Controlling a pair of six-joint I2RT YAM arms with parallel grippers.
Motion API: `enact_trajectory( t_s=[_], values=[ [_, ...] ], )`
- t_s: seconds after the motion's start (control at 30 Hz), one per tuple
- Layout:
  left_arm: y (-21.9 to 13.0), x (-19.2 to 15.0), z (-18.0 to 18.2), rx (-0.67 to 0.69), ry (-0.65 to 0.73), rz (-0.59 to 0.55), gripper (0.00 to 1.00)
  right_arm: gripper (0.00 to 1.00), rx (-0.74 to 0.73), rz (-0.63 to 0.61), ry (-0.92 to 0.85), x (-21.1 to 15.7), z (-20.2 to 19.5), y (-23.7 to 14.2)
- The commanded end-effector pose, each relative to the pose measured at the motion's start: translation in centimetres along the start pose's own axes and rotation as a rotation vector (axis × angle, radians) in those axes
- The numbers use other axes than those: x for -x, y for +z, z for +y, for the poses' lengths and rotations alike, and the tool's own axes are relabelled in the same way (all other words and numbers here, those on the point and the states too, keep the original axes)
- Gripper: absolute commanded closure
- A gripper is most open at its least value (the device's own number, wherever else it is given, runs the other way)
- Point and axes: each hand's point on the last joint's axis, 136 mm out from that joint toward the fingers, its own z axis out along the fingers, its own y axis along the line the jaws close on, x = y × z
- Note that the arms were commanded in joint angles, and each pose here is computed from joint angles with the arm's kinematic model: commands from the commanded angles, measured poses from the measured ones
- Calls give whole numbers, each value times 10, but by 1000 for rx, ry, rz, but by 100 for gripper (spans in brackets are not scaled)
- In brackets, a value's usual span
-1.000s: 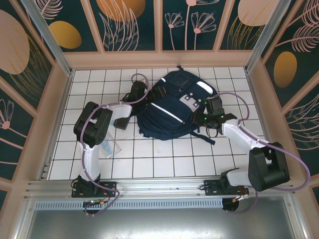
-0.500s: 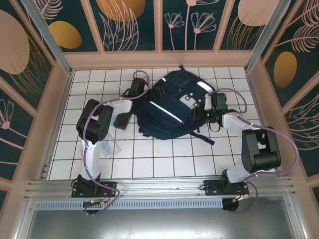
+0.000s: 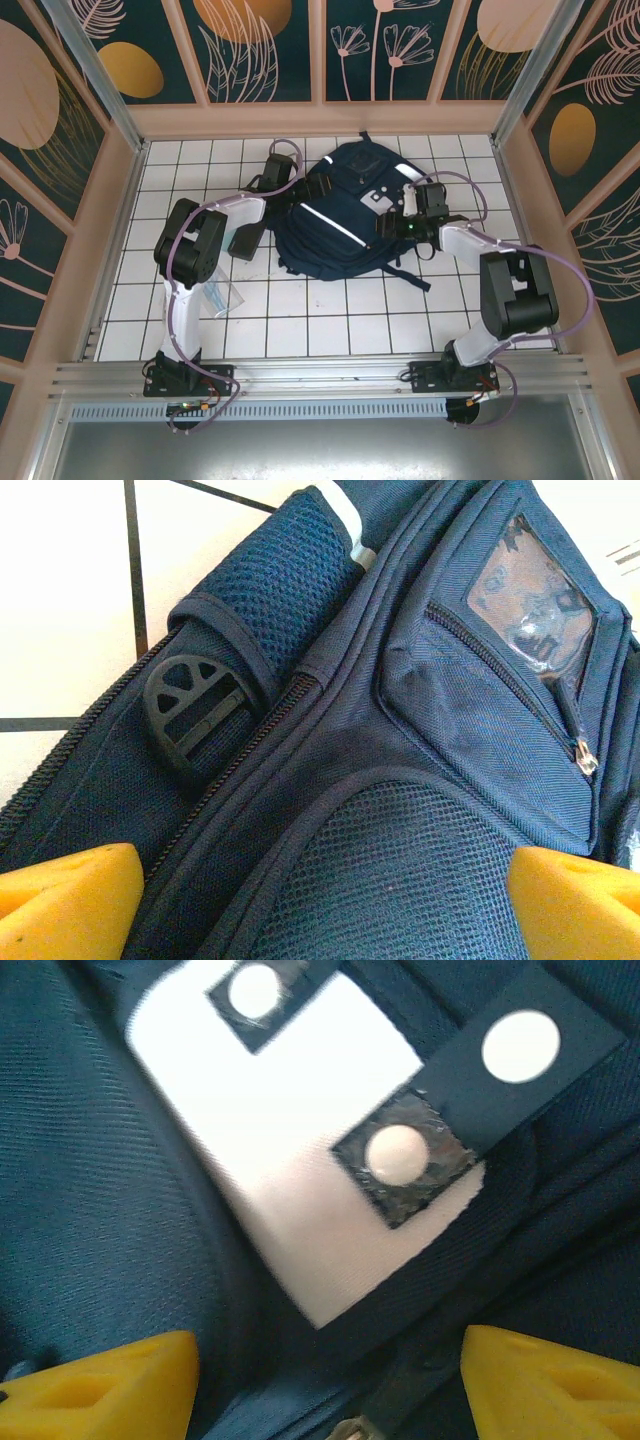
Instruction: Pack the student bag
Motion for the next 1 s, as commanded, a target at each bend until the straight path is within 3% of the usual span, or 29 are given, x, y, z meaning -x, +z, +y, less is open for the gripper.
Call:
enact_trajectory(
  t_s=[0.0,0.3,0.37,0.6,0.97],
  values=[
    [6,-11,23,56,-11,45,6,28,-60,-24,-27,3,-15,10],
    [10,-9,21,40,-27,37,6,25,97,70,13,-22,10,32],
    [11,-6,19,37,-24,34,6,25,194,64,47,-23,24,29],
    [13,-2,18,26,-36,23,6,27,587,-72,63,14,100,-33],
    [22,13,13,0,-61,-11,6,28,742,-52,14,-11,155,-93]
  ],
)
